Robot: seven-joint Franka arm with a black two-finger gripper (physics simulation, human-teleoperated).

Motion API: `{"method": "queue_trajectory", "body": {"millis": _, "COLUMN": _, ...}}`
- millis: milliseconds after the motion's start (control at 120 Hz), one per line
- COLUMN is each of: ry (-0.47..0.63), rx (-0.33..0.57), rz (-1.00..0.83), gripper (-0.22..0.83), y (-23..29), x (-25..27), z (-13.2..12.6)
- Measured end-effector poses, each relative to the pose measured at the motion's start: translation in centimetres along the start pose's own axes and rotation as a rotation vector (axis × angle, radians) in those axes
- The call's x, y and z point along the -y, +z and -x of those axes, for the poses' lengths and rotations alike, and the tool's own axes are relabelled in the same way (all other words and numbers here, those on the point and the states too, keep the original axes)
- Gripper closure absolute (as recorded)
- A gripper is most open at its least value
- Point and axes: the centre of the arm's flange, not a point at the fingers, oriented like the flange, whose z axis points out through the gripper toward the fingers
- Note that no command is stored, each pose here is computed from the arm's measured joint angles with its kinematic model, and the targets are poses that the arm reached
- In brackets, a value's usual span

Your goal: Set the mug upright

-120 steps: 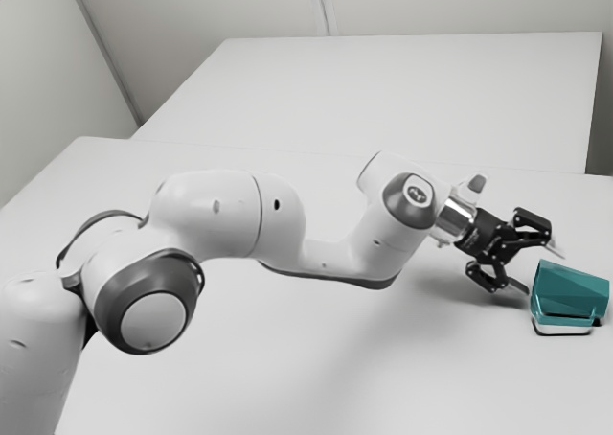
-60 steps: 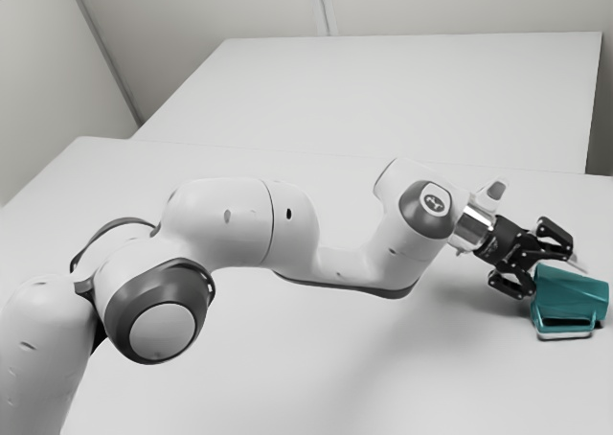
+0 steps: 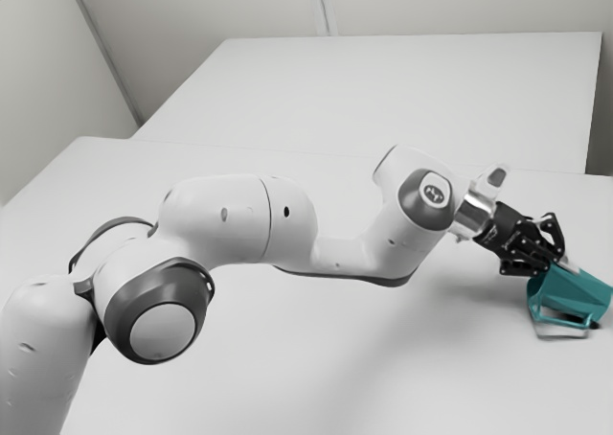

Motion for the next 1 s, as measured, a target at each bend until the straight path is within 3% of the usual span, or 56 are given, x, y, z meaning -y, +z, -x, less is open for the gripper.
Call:
{"method": "queue_trajectory", "body": {"millis": 167, "ry": 0.017, "rx": -0.008, "rz": 0.004, "gripper": 0.77, "y": -0.4, "x": -0.9, "z": 0.1}}
{"method": "queue_trajectory", "body": {"millis": 292, "ry": 0.109, "rx": -0.062, "rz": -0.040, "gripper": 0.77, "y": -4.6, "x": -4.0, "z": 0.0}}
{"method": "queue_trajectory", "body": {"millis": 442, "ry": 0.273, "rx": -0.135, "rz": -0.252, "gripper": 0.77, "y": -10.3, "x": -5.2, "z": 1.0}}
{"method": "queue_trajectory", "body": {"millis": 625, "ry": 0.386, "rx": -0.176, "rz": -0.502, "gripper": 0.77, "y": -17.2, "x": -5.8, "z": 2.7}}
{"method": "queue_trajectory", "body": {"millis": 808, "ry": 0.391, "rx": -0.189, "rz": -0.723, "gripper": 0.77, "y": -23.3, "x": -3.6, "z": 3.8}}
{"method": "queue_trajectory", "body": {"millis": 1000, "ry": 0.310, "rx": -0.186, "rz": -0.850, "gripper": 0.77, "y": -28.7, "x": 0.1, "z": 4.8}}
